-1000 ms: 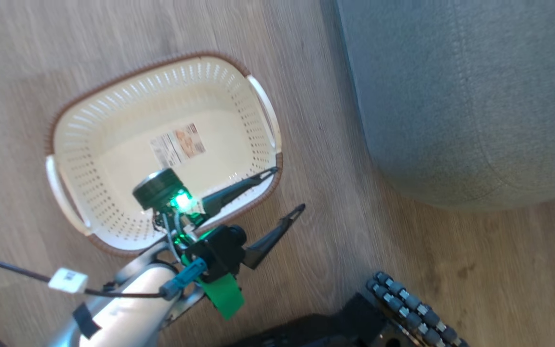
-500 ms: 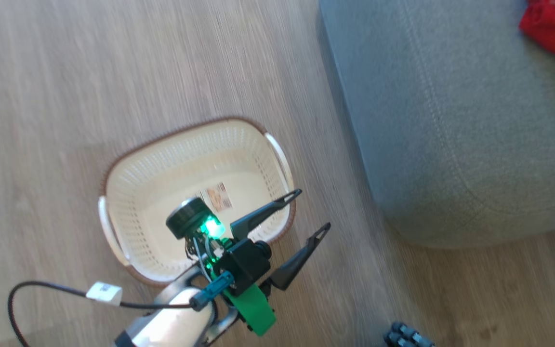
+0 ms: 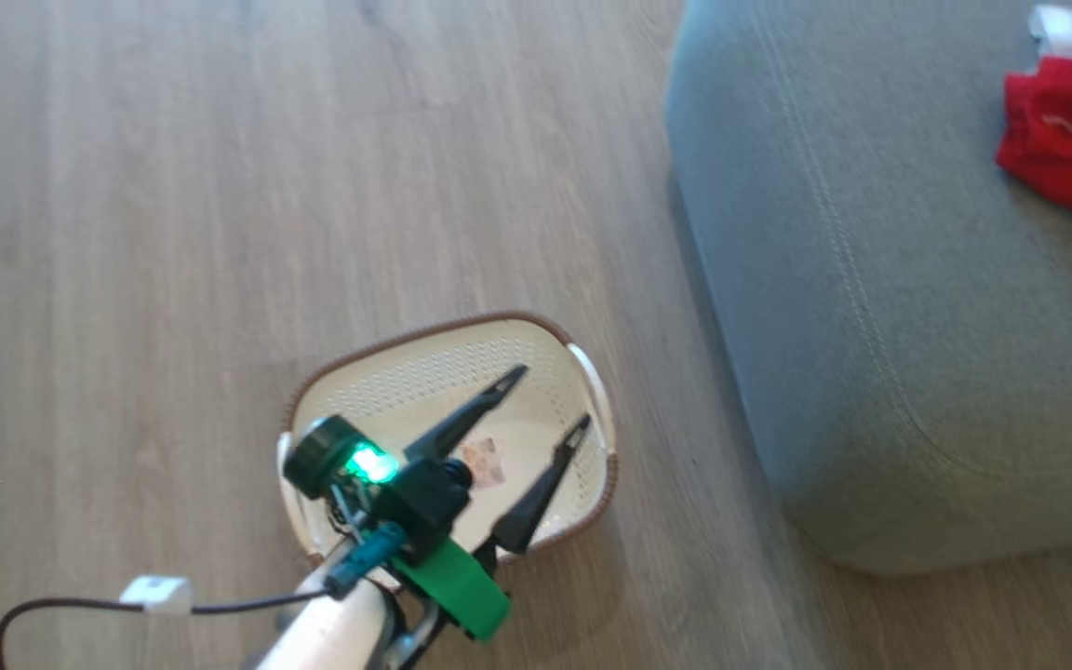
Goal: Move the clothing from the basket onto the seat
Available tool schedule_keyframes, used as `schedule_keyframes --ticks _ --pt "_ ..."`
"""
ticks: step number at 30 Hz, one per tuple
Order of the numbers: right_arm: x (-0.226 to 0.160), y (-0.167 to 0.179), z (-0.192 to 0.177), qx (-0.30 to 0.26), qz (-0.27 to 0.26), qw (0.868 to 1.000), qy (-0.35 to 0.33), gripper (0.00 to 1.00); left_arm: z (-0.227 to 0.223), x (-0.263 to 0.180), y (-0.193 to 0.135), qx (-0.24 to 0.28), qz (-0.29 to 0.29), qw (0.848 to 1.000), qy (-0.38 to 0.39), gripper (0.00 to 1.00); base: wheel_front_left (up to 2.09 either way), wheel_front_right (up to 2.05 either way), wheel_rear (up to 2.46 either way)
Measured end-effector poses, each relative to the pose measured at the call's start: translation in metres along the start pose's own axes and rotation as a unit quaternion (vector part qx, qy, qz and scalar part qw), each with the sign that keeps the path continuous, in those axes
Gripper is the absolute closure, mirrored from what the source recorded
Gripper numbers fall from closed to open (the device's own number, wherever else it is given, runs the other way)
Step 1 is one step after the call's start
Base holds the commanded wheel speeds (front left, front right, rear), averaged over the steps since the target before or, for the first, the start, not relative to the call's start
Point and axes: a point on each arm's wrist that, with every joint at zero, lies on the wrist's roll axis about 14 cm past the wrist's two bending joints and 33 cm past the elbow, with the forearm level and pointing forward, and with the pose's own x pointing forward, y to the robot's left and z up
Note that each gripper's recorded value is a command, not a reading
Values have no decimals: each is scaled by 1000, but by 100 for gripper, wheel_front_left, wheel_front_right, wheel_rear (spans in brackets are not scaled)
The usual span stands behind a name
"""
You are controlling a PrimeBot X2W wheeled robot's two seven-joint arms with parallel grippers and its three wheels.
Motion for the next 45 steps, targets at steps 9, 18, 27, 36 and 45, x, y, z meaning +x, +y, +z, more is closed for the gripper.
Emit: schedule_keyframes --ticks 9,18,27,36,45 --pt "-40 93 -2 50 134 990 -13 0 27 -41 61 17 142 989 -26 0 0 0 0" --pt "-78 157 -3 105 210 972 -12 0 50 -98 118 44 284 957 -44 0 0 0 0" --pt "-119 197 -24 154 238 958 32 0 52 -141 135 43 364 930 -43 0 0 0 0" --pt "-145 207 -49 170 232 955 76 0 43 -157 130 36 381 923 -30 0 0 0 0" --pt "-155 208 -59 162 230 955 93 0 13 -170 123 19 394 919 14 0 0 0 0"
